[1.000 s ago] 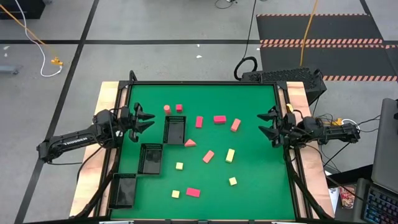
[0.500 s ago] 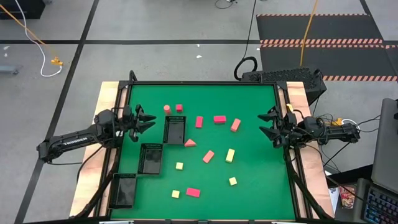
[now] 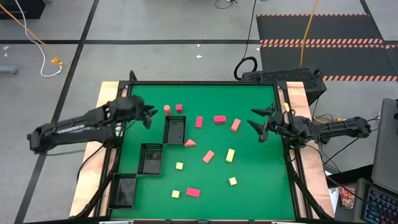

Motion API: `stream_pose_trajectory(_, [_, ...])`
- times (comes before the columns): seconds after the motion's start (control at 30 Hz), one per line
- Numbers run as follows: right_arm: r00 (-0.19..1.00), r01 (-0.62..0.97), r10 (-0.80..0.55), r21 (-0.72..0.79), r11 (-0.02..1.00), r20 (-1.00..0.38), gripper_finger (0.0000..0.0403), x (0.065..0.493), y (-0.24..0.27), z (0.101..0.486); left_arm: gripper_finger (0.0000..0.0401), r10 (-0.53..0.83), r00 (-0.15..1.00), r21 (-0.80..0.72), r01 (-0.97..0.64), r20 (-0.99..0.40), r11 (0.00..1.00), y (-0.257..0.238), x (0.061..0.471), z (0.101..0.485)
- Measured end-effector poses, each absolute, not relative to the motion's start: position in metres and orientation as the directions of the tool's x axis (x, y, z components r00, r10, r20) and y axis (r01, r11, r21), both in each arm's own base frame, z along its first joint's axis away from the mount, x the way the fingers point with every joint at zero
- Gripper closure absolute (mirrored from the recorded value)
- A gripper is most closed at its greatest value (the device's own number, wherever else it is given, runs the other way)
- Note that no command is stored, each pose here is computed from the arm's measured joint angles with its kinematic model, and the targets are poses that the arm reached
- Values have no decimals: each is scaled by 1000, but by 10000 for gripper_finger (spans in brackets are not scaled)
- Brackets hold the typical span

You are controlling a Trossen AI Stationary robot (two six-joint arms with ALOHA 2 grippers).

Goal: Sort & place blocks by color
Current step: Put the orange block into the middle black bin

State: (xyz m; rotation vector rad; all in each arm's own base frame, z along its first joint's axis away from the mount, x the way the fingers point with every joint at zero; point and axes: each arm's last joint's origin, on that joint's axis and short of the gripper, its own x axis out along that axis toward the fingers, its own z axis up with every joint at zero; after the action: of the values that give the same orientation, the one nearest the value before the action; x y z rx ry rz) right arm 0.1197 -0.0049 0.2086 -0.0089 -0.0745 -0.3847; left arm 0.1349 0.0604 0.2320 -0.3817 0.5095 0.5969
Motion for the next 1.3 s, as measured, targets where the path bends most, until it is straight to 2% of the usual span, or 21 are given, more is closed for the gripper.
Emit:
stream_pose_trajectory(0.13, [909, 401, -407, -82, 913, -88, 149, 149, -8, 230, 213, 409, 570, -109, -665, -712, 739, 84, 169, 232])
stream_pose_trajectory(0.23, [888, 387, -409, -137, 912, -210, 148, 172, -9, 238, 172, 384, 508, -81, -676, -771, 732, 103, 192, 232])
stream_pose_trajectory(0.43, [857, 378, -409, -157, 913, -315, 129, 202, -8, 231, 95, 297, 412, -66, -670, -862, 739, 128, 216, 227])
stream_pose_trajectory(0.57, [851, 390, -415, -141, 910, -323, 113, 210, -9, 227, 62, 233, 271, -19, -690, -934, 724, 139, 218, 209])
stream_pose_trajectory(0.77, [846, 397, -421, -142, 907, -327, 104, 211, -10, 226, 50, 264, 220, 28, -718, -939, 695, 151, 222, 196])
stream_pose_trajectory(0.97, [846, 400, -422, -135, 907, -326, 105, 211, -10, 226, 50, 302, 256, 23, -728, -918, 685, 156, 225, 197])
stream_pose_trajectory(1.3, [846, 404, -422, -124, 906, -325, 105, 211, -10, 226, 50, 289, 248, 16, -734, -925, 679, 158, 229, 190])
